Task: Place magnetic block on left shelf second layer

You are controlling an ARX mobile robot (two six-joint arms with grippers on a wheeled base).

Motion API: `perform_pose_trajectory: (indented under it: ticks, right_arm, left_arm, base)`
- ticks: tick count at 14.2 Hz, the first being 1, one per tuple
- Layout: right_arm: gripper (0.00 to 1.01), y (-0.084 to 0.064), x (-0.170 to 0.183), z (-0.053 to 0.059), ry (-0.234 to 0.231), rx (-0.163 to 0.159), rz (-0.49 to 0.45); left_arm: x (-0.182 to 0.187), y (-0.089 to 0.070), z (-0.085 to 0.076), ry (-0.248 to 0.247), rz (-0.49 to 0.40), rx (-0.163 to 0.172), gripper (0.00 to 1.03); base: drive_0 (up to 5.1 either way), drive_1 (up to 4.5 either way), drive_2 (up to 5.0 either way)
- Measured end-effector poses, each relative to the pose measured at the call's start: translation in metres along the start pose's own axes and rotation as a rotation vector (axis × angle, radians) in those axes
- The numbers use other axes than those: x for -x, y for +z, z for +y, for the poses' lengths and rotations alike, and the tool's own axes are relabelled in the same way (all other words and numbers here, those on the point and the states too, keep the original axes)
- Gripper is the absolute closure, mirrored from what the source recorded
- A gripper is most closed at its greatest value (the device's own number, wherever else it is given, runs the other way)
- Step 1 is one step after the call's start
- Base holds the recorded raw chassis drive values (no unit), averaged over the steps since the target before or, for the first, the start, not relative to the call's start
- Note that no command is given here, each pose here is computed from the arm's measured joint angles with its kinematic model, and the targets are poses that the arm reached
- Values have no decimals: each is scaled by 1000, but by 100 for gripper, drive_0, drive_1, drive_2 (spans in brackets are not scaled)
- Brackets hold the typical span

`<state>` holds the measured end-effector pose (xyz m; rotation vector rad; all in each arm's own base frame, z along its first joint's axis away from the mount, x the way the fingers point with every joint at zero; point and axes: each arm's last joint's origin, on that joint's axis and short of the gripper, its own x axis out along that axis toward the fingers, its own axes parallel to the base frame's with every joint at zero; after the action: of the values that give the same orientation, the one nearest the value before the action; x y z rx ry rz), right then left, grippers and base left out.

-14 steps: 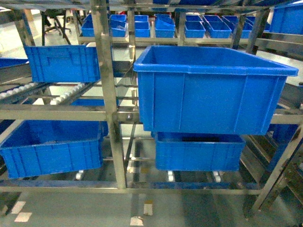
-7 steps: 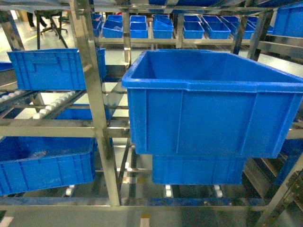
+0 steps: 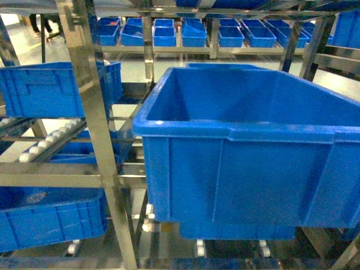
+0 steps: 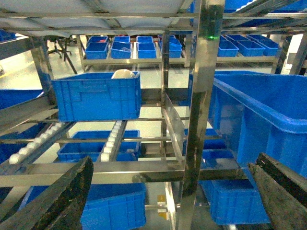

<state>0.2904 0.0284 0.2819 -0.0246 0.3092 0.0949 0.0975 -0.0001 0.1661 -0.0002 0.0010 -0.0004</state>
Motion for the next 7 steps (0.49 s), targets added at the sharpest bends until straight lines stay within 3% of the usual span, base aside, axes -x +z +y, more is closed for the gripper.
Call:
perform_pose_trajectory:
  ticks: [2, 7]
  right_arm:
    - [68, 0, 0, 0, 0, 0, 2]
    - [68, -3, -3, 0, -1, 0, 12]
  left_arm:
    - [0, 0, 0, 0, -1, 0, 5]
    - [0, 0, 0, -1, 1, 0, 5]
  base:
    - [11, 426, -404]
    - [0, 0, 0]
